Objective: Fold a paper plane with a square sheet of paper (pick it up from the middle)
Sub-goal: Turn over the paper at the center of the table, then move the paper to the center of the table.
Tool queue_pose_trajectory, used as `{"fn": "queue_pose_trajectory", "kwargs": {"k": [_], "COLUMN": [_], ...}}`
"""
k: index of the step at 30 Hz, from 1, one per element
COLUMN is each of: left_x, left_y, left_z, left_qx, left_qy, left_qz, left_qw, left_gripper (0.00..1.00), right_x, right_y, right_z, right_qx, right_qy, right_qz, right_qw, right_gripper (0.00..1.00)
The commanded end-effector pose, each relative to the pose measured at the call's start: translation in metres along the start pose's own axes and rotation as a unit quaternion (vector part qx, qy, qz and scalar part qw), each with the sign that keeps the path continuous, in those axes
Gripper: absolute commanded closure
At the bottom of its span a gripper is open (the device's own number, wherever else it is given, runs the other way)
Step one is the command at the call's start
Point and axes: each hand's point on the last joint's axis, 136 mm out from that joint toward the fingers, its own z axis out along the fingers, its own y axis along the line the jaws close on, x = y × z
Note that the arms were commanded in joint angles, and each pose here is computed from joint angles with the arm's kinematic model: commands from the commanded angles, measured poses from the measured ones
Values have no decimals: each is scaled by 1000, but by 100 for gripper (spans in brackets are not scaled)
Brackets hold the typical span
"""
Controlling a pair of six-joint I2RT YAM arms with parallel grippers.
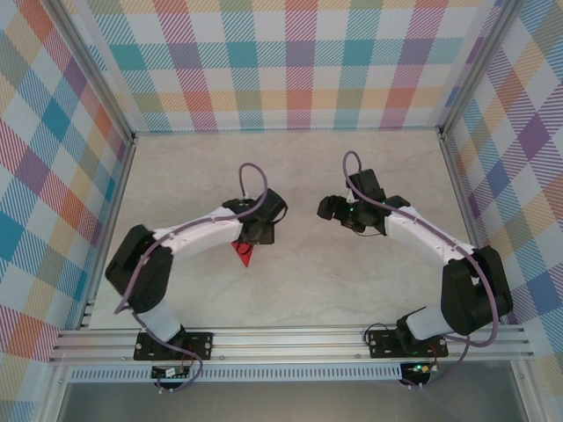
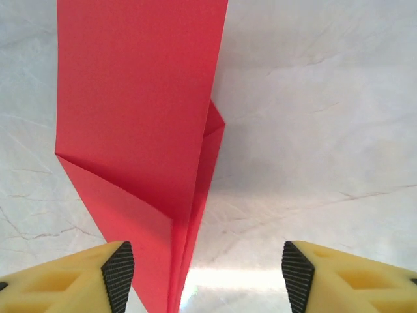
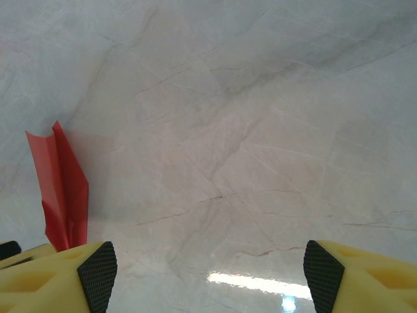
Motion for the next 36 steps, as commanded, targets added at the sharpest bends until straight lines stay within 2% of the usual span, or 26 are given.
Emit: {"fn": "queue_pose_trajectory", "kwargs": {"k": [1, 7, 14, 17, 21, 24, 30, 36], "left_x": [-9, -11, 5, 11, 16, 20, 23, 26], "left_y": [2, 53, 116, 134, 150, 155, 151, 139], "left_z": [-19, -23, -12, -9, -7, -5, 0, 6], "left_qx": [87, 114, 81, 72, 65, 64, 77, 110], "left_qy": [-1, -5, 5, 8, 7, 11, 21, 35], "left_qz": [-59, -158, -252, -280, -307, -317, -320, -318], "left_qw": [994, 981, 964, 957, 949, 946, 944, 941], "left_gripper": [31, 25, 22, 20, 19, 18, 18, 18], "right_x": [11, 55, 115, 141, 158, 157, 151, 152], "right_y": [25, 92, 171, 197, 202, 192, 172, 161], "right_z": [8, 41, 83, 98, 123, 136, 150, 152], "right_qx": [-27, -52, -82, -108, -90, -58, -17, -16], "right_qy": [12, 64, 130, 166, 201, 201, 197, 204], "right_qz": [-41, -130, -219, -247, -255, -256, -257, -271], "right_qw": [999, 988, 963, 949, 942, 944, 946, 941], "right_gripper": [25, 38, 55, 60, 66, 66, 67, 67]}}
